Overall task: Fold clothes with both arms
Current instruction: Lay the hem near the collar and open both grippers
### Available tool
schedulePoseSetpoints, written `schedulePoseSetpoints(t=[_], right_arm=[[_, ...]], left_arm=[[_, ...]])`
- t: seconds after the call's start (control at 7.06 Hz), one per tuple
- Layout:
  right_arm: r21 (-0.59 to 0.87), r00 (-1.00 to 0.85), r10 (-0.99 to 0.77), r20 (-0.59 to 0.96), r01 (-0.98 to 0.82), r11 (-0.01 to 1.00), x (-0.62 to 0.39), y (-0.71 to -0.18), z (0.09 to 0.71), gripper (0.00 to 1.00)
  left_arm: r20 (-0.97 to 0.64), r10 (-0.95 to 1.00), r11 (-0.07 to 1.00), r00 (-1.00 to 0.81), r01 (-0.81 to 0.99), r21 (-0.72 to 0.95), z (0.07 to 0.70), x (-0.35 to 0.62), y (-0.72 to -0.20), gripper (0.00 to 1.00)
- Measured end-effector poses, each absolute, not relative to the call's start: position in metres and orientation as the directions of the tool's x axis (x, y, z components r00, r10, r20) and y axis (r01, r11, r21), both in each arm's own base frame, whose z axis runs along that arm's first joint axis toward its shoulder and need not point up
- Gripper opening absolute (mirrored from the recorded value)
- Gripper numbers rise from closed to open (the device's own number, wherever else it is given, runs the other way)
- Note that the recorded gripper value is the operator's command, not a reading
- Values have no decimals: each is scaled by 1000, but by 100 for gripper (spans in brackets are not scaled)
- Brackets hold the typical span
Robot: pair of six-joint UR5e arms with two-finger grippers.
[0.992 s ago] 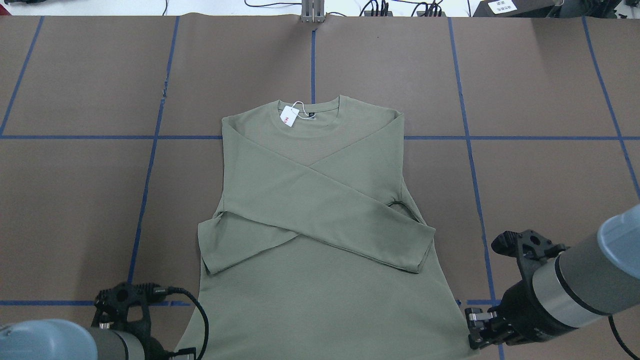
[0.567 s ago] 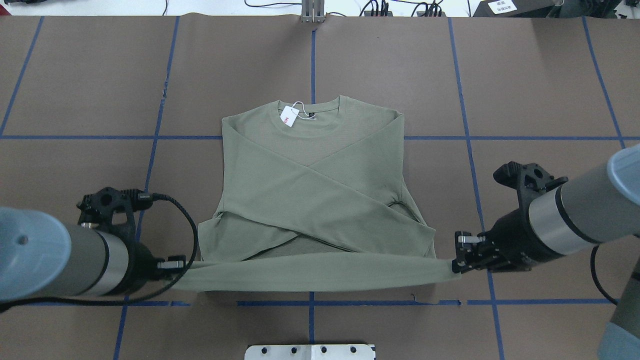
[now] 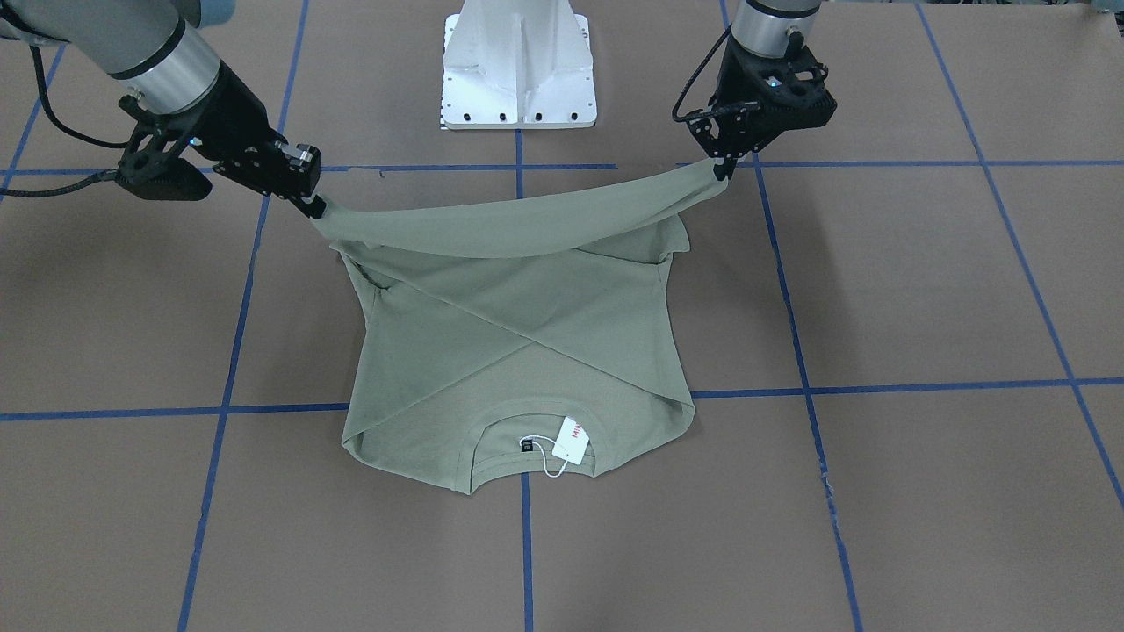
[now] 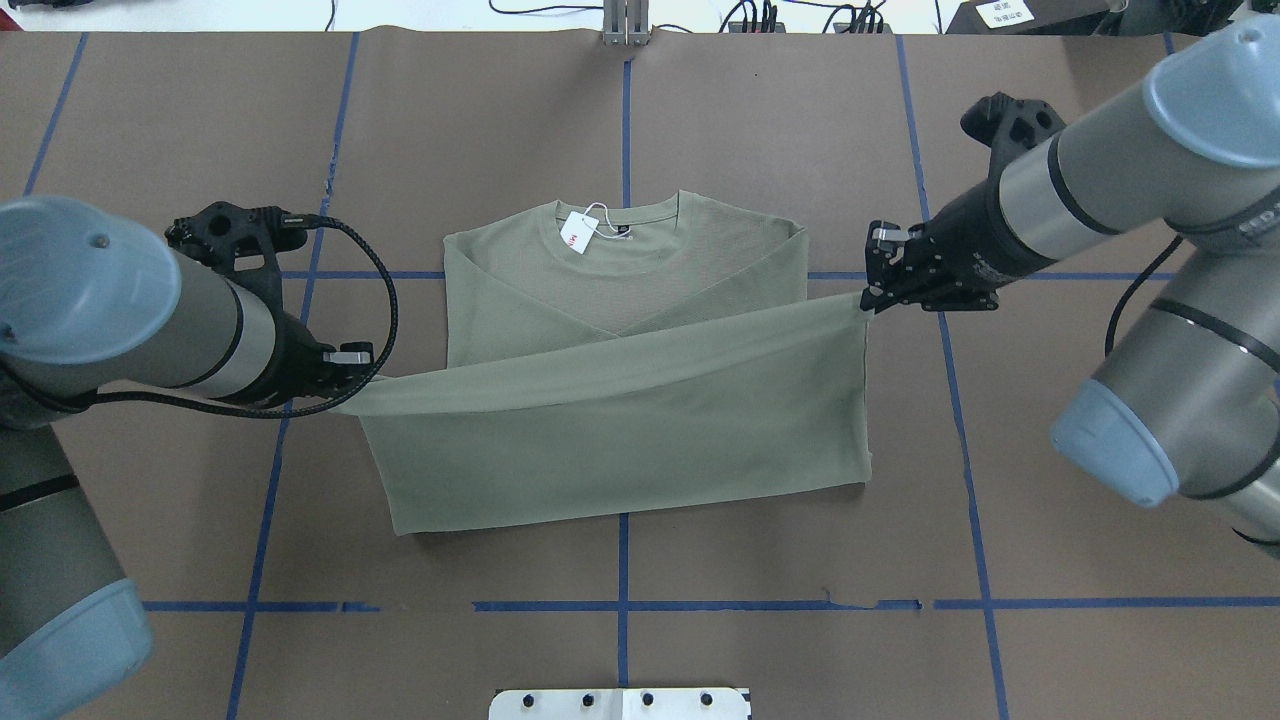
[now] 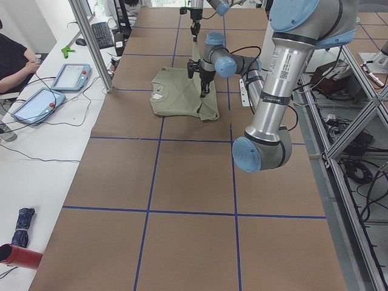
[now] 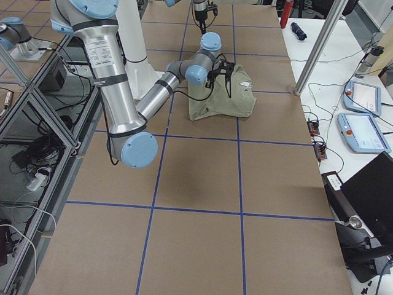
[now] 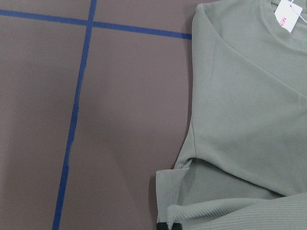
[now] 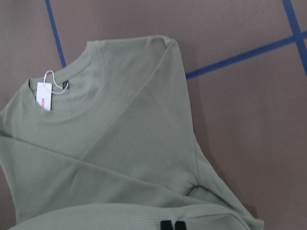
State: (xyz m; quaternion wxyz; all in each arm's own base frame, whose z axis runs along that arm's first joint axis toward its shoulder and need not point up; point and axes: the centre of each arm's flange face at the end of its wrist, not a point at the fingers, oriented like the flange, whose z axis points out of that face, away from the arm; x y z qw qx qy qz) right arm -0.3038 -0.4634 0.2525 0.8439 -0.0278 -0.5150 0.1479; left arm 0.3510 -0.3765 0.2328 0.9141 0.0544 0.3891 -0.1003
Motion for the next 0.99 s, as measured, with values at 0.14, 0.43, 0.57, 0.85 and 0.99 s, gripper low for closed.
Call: schedulePoseSetpoints(t=[0.14, 0.43, 0.57, 0.85, 0.99], right_arm=[[-190, 438, 282, 854, -244, 951, -306, -494, 255, 0], [-198, 470, 310, 826, -273, 942, -323, -545, 265, 0], [-210, 487, 328, 810, -281, 936, -335, -565, 272, 0], [-234, 510, 354, 784, -286, 929, -357, -591, 298, 0], [-246, 522, 364, 771, -284, 927, -367, -598, 314, 0]], left_arm=[[-714, -136, 972, 687, 234, 39, 233, 353, -398, 0], [-708, -147, 961, 690, 270, 64, 244, 368, -454, 0], [-716, -152, 955, 682, 289, 73, 258, 380, -480, 0], [-730, -149, 948, 667, 305, 85, 284, 407, -515, 0], [-737, -148, 947, 660, 310, 88, 294, 421, -529, 0]])
